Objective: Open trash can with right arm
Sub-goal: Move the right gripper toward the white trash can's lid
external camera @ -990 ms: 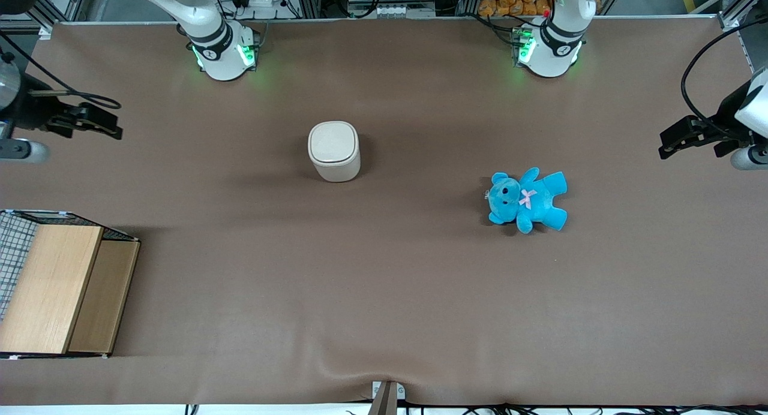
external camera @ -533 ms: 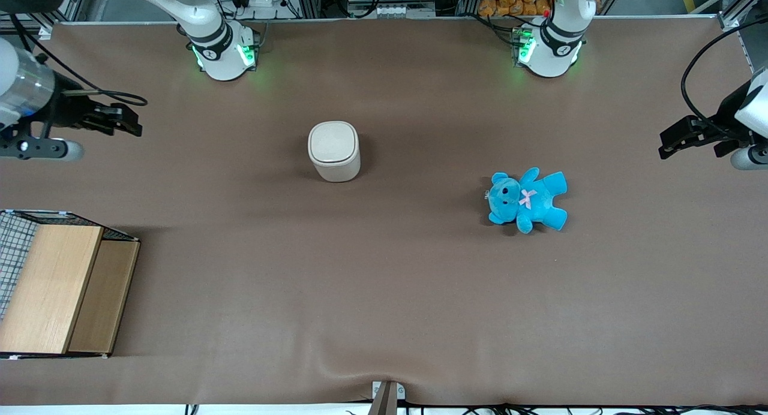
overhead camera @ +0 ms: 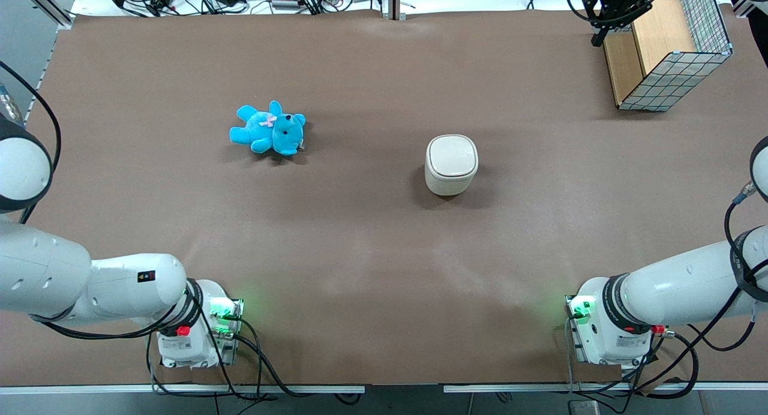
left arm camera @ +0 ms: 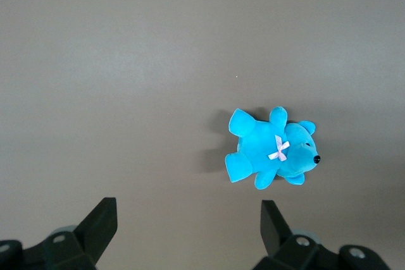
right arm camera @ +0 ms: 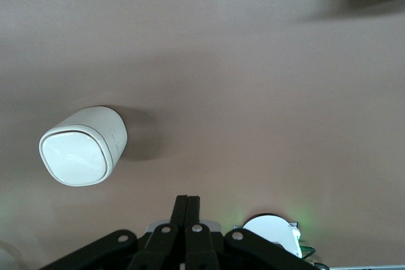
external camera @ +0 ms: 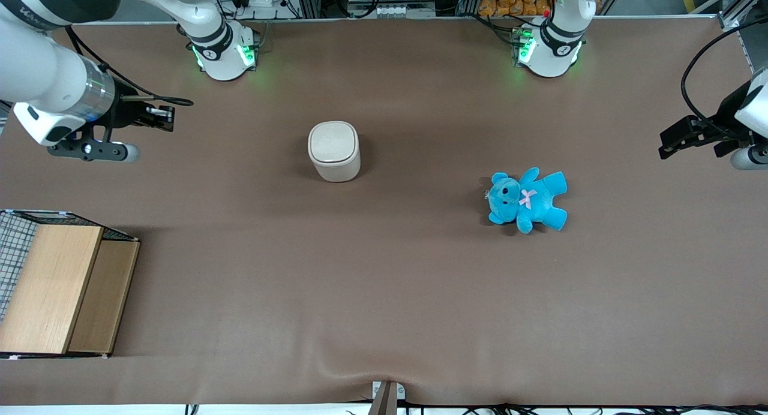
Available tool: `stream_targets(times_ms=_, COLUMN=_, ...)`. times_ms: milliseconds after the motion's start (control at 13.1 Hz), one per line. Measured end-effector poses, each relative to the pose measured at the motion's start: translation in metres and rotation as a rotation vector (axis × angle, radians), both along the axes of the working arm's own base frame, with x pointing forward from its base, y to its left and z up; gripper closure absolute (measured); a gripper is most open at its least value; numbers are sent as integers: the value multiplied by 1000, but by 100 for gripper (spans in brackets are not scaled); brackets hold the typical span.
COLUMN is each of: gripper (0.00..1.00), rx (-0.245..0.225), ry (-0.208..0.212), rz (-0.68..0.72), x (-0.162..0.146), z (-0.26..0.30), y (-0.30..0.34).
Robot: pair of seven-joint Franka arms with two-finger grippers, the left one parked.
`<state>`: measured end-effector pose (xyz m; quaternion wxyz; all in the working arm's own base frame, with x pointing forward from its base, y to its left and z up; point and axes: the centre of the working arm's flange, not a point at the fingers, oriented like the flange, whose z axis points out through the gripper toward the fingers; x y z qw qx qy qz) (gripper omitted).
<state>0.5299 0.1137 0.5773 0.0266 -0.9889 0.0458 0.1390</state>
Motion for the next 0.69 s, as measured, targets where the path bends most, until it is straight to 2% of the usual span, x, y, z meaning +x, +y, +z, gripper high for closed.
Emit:
stream_targets(times_ms=457, gripper=99, rx=-9, ry=-24, rz=35, x=-15, z=-28, y=60)
stream_targets(times_ms=685, gripper=99, rx=-17, ry=-22, rz=62, x=-30, z=-49, y=89)
